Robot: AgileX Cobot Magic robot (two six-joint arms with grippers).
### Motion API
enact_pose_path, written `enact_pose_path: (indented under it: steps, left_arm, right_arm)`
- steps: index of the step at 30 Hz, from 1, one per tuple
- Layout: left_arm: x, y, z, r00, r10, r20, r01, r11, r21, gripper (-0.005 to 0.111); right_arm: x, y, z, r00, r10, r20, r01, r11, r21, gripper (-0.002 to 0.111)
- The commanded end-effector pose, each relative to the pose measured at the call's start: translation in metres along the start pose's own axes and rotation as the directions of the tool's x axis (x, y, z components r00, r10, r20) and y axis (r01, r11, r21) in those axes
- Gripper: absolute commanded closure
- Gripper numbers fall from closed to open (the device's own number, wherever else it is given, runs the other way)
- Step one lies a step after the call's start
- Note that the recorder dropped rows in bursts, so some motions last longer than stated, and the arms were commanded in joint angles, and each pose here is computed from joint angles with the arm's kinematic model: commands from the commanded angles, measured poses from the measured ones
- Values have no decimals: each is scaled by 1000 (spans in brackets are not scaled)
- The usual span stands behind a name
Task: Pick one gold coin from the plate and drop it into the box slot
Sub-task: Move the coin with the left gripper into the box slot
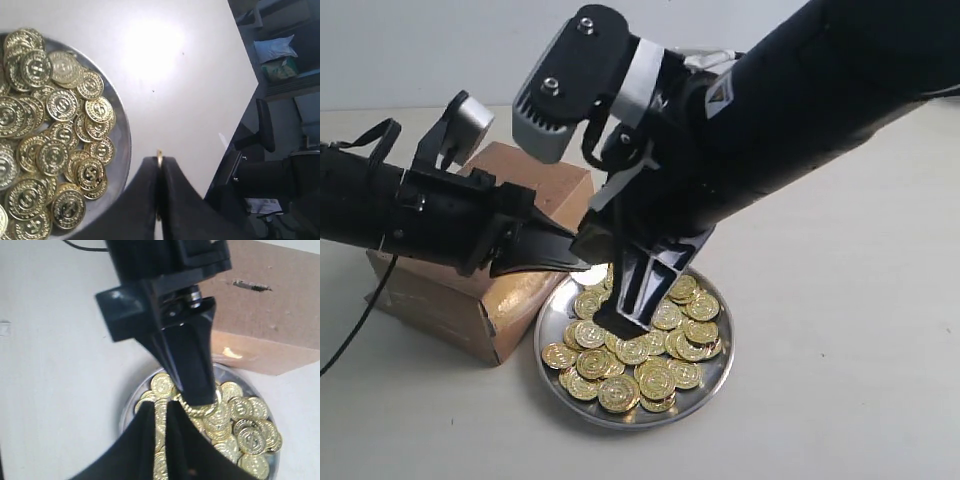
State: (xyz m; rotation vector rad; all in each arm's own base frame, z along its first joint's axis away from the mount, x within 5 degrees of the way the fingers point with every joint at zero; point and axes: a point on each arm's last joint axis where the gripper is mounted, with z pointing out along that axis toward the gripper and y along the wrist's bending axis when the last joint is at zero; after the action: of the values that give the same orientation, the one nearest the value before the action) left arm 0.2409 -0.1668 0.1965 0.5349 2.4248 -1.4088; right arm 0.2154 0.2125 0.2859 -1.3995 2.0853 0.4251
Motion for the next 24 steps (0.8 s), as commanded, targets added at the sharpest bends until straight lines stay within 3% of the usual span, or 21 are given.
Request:
enact_pose_path:
  steps: [1,4,7,9,10,13,15,24]
  left_arm:
    - [-16,-10,-6,987,158,-20,-158,987,-40,107]
    - [-29,-10,-12,968,250,1,-247,957,-155,107]
    - [-46,-3,-27,924,380,44,-330,851,-408,107]
    - [-49,3,-30,908,416,37,-349,805,-480,107]
    - [-51,7,-33,890,457,3,-386,756,-528,107]
    - [-52,14,-38,889,458,-19,-376,704,-602,107]
    - [-51,17,-39,916,401,-10,-318,710,-628,107]
    - [-48,27,-37,917,393,-74,-344,681,-647,107]
  right_arm:
    - [3,12,-31,994,111,-18,-112,993,-28,108]
    - [7,14,-40,983,178,-52,-179,984,-18,108]
    - [15,18,-43,972,188,-141,-194,981,-31,108]
    - [16,18,-43,971,187,-147,-194,980,-34,108]
    - [16,18,-43,971,187,-147,-194,980,-34,108]
    - [16,18,-43,971,187,-147,-194,980,-34,108]
    - [15,18,-43,971,187,-146,-194,980,-33,108]
    - [15,18,-43,972,189,-143,-195,980,-33,108]
